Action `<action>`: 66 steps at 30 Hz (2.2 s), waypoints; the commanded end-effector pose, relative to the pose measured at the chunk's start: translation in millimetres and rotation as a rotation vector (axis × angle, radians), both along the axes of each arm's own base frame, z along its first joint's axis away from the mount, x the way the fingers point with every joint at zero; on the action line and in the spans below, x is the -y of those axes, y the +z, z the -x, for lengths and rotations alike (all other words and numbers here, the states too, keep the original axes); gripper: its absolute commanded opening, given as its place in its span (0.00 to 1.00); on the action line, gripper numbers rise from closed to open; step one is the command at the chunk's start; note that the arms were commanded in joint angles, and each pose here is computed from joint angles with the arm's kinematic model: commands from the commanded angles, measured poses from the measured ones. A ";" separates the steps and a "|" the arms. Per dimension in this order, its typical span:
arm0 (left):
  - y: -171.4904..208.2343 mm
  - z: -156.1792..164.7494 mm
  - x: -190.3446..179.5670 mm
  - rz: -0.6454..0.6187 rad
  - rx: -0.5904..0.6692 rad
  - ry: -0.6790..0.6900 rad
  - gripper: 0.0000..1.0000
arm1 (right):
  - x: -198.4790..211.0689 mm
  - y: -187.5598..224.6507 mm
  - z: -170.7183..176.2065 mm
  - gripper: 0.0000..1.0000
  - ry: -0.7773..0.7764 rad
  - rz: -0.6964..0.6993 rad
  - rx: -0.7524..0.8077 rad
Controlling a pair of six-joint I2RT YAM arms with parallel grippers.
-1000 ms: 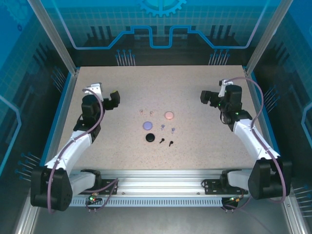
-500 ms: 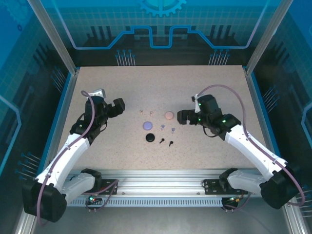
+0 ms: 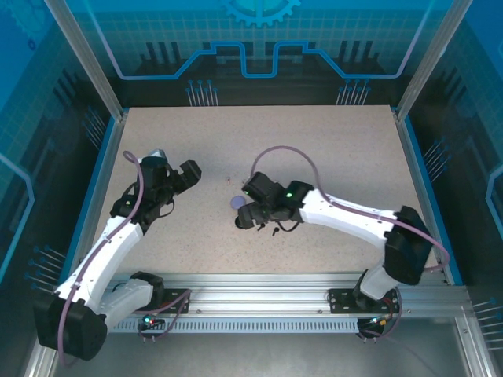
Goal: Insert the wireless bluetooth earbuds into the charging case
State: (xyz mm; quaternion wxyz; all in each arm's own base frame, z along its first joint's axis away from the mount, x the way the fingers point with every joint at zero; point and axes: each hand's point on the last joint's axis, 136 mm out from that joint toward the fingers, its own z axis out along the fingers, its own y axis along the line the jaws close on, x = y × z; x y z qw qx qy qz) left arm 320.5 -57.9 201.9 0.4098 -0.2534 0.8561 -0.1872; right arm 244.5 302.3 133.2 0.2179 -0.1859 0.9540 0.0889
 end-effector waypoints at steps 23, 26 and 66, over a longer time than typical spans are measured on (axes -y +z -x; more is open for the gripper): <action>-28.9 8.6 -64.0 0.237 -0.069 0.258 0.99 | -50.8 -77.1 -6.4 0.82 -0.001 0.129 -0.232; -32.2 9.1 -63.7 0.233 -0.071 0.254 0.99 | -54.9 -82.2 -8.2 0.80 0.003 0.132 -0.238; -30.6 3.4 -55.1 0.285 -0.046 0.222 0.99 | -49.3 -125.0 -29.9 0.63 -0.069 0.227 -0.276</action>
